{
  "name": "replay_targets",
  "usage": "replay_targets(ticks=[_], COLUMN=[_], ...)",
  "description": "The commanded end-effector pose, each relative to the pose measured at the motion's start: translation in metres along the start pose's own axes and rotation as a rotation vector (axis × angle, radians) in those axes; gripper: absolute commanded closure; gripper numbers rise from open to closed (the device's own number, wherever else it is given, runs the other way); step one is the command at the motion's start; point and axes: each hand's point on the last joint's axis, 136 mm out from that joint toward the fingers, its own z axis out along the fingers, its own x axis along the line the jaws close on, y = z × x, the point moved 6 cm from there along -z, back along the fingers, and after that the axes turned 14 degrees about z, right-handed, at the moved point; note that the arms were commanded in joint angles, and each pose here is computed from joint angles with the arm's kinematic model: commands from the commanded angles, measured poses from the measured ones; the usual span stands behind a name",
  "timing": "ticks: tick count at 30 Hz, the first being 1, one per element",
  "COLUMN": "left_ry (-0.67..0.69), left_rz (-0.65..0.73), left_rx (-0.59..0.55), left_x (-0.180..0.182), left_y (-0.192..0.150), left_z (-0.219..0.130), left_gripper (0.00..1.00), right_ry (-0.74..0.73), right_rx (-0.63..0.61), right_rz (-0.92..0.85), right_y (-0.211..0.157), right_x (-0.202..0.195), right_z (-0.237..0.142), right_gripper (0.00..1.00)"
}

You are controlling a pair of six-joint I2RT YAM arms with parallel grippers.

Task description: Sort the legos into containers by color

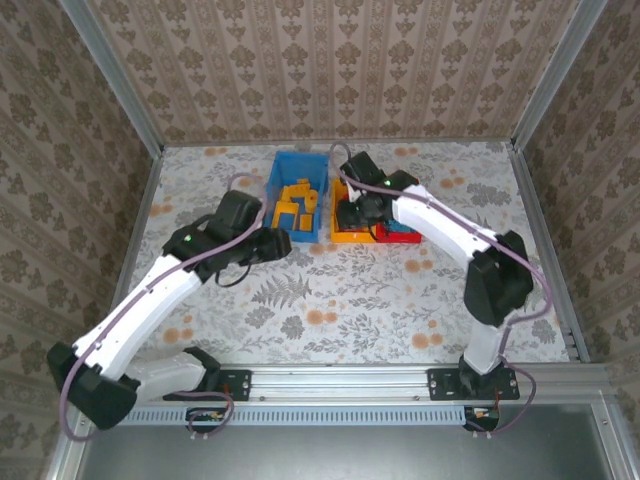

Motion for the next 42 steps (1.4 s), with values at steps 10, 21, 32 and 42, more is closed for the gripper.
replay_targets(ticks=[10,21,32,42], left_ry=[-0.082,-0.059,0.139,0.986], left_rz=[0.321,0.357,-0.044,-0.073], left_rx=[-0.128,-0.118,-0.182,-0.12], left_x=[-0.07,-0.077,0.035,0.171], left_y=[0.078,0.083,0.075,0.016], left_z=[0.027,0.032,-0.002,-0.031], left_gripper=[0.51,0.51,0.0,0.0], right_ry=[-0.04,-0.004,-0.17,-0.666], right_rx=[0.12,0.055,-0.534,-0.865], right_rz=[0.308,0.274,0.226,0.413], right_y=[0.053,0.066,0.033,-0.06], right_x=[-0.019,-0.015,-0.088,-0.239], right_z=[0.06,0.019,-0.135,-0.145], right_gripper=[0.68,0.37,0.0,0.0])
